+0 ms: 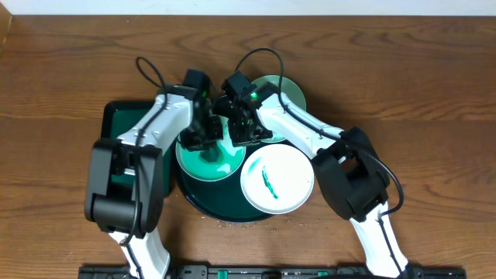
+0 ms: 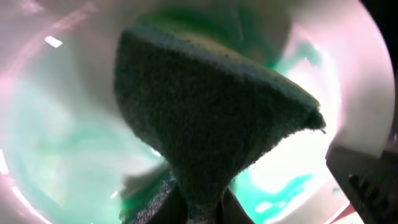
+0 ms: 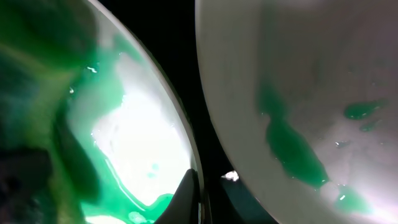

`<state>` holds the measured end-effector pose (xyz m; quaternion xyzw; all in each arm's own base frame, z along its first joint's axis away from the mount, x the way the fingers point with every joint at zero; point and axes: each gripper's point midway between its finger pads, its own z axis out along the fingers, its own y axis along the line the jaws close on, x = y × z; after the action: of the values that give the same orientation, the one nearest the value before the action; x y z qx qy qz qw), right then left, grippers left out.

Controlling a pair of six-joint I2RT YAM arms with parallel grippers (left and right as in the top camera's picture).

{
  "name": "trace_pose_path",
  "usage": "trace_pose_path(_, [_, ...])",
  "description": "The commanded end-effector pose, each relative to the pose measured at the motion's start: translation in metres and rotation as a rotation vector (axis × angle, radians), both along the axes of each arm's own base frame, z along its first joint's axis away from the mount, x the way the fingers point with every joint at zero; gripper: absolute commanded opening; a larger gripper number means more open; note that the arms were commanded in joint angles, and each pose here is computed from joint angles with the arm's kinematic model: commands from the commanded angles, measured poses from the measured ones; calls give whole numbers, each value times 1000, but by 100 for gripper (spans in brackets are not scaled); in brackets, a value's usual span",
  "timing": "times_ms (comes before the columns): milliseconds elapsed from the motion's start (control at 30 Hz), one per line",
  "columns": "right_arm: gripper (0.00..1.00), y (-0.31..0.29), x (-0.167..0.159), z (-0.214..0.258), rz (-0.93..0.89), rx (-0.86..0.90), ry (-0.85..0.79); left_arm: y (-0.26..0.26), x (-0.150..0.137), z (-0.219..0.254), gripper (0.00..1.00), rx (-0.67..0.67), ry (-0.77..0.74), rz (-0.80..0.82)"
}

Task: Clean dirty plates on tray and stack at the side
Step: 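Scrub the left plate with the sponge in the left gripper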

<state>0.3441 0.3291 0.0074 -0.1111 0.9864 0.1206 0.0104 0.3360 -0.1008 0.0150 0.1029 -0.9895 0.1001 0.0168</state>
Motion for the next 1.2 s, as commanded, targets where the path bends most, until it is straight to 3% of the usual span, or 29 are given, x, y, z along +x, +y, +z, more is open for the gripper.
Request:
trace_pose_path(0, [1,1,-10,-15,32,-5,45,67,8,-12,7,251,-5,172])
trace_pose_path(100, [1,1,-10,-15,32,-5,45,84,-5,-11,7,348,34,184])
trace_pose_path(233, [1,2,-9,-15,32,-2,41,70,-26,-18,7,335,98,138])
trace_pose_path(433, [1,1,-10,-15,31,-6,45,1,-56,-26,7,40,182,-50])
trace_pose_path(633, [1,1,-10,-15,30,-6,45,-6,-25,-23,7,-60,72,-50])
trace_pose_path(700, [1,1,-10,-15,30,-6,44,8,-10,-23,7,-47,27,-6])
trace_pose_path(800, [1,0,-10,-16,30,-8,43,48,-1,-27,7,113,5,116])
trace_pose_path(967, [1,1,-9,-15,26,-4,39,55,-31,-28,7,177,119,100])
trace_pose_path(1167, [1,1,-9,-15,26,-5,41,-9,-48,-19,7,-108,179,-8])
